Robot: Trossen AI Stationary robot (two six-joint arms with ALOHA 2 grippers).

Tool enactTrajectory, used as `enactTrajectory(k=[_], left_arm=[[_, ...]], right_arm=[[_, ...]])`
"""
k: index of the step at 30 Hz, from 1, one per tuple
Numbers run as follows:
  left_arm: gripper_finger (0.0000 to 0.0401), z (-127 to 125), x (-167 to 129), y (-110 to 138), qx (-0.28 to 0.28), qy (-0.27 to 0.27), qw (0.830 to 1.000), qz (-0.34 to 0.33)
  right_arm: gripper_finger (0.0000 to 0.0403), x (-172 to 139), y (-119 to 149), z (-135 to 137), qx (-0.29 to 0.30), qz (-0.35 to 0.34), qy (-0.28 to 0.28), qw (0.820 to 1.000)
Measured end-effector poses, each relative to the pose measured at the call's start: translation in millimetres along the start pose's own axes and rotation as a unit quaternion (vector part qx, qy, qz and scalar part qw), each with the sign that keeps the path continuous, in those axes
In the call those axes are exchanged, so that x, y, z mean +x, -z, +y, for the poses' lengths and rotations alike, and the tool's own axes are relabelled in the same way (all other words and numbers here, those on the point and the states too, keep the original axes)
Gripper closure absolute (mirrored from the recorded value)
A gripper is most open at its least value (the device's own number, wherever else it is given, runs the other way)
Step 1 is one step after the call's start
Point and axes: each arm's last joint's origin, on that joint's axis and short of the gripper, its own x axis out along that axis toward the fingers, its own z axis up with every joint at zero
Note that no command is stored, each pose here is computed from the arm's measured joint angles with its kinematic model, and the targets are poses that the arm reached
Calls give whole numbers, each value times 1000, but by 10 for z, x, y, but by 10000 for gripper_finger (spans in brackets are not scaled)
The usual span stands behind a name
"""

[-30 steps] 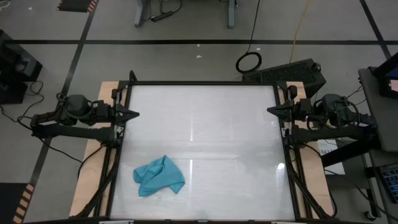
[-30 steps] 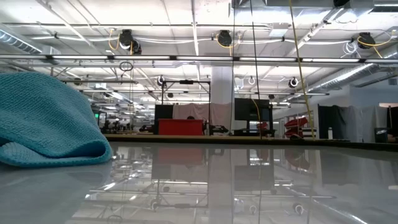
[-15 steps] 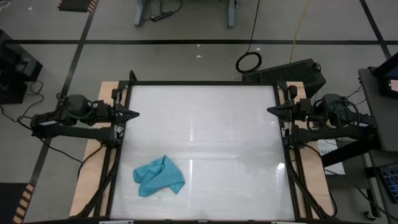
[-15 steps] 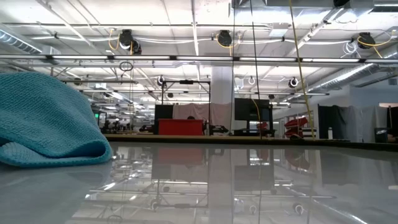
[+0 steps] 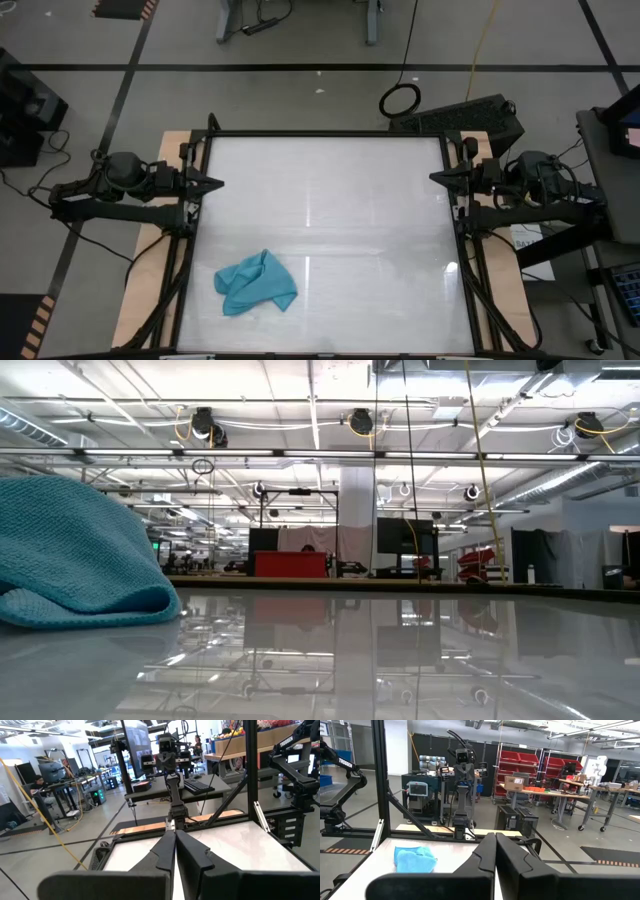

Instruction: Roll towel

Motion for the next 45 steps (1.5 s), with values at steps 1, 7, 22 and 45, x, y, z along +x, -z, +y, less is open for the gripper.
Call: enactTrajectory(k=[1,7,22,45], left_arm=[[379,0,0,0,0,0,1000,0],[379,0,0,1,0,0,1000,0],[379,0,0,0,0,0,1000,0],[379,0,0,1,0,0,1000,0]], right_arm=[[403,0,0,0,0,0,0,1000],[403,0,0,0,0,0,0,1000],[403,0,0,0,0,0,0,1000],[403,753,-47,99,209,-26,-68,975]])
